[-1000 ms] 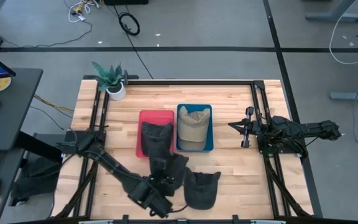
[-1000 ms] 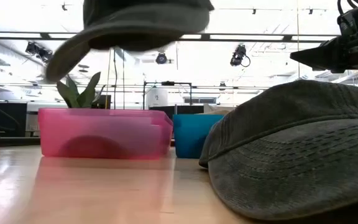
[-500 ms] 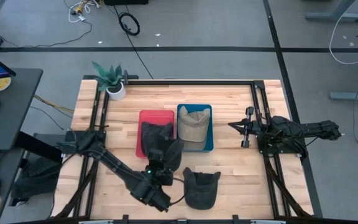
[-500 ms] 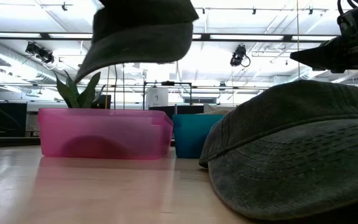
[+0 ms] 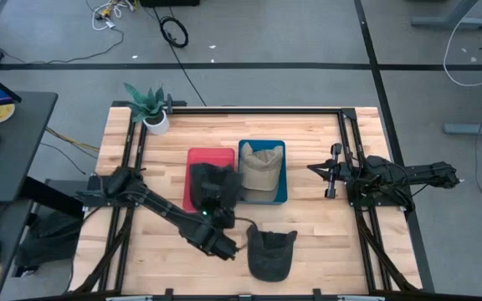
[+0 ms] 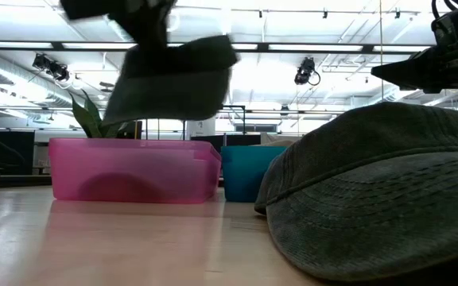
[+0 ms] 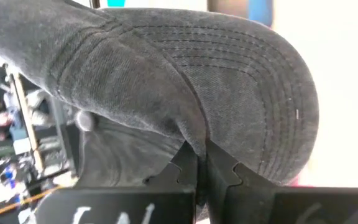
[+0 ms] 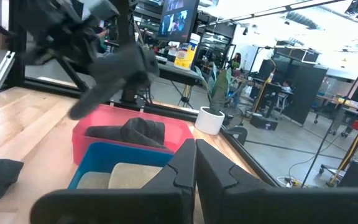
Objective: Pick & Place hat
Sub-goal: Put the left black cap into the red bin
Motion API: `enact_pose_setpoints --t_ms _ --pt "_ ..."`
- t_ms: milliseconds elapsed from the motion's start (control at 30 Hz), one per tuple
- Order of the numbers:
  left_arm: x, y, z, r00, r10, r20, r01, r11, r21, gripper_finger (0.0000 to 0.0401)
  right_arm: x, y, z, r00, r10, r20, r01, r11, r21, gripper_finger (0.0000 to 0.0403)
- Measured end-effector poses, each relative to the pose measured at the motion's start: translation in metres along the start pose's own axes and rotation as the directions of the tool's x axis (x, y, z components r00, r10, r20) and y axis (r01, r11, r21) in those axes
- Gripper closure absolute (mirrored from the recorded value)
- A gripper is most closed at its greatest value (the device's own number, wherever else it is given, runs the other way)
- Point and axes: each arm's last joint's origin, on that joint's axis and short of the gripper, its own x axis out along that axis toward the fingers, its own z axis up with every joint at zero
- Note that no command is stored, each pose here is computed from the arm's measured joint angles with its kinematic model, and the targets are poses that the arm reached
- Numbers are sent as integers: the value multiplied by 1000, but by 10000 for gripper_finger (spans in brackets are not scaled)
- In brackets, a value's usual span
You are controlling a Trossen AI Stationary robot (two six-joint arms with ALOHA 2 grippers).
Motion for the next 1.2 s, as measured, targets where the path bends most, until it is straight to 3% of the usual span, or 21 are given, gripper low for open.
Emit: enact_pose_setpoints --t_ms 167,333,400,600,900,1200 --pt "15 13 -40 997 26 -76 -29 999 -45 396 0 0 0 1000 0 1 0 1000 0 389" --pt "11 21 -57 999 -15 -40 9 989 -145 396 0 0 0 1000 0 1 0 1000 0 389" --pt "13 20 -55 999 -35 1 35 986 -161 396 0 0 0 1000 0 1 0 1000 0 389" --pt "24 8 -37 989 -114 89 120 990 -72 396 0 0 0 1000 0 1 0 1000 0 389" --pt "38 18 -35 990 -133 38 136 981 -135 396 0 0 0 1000 0 1 0 1000 0 389" --pt "55 16 -29 983 -184 -15 180 975 -131 395 0 0 0 1000 0 1 0 1000 0 389"
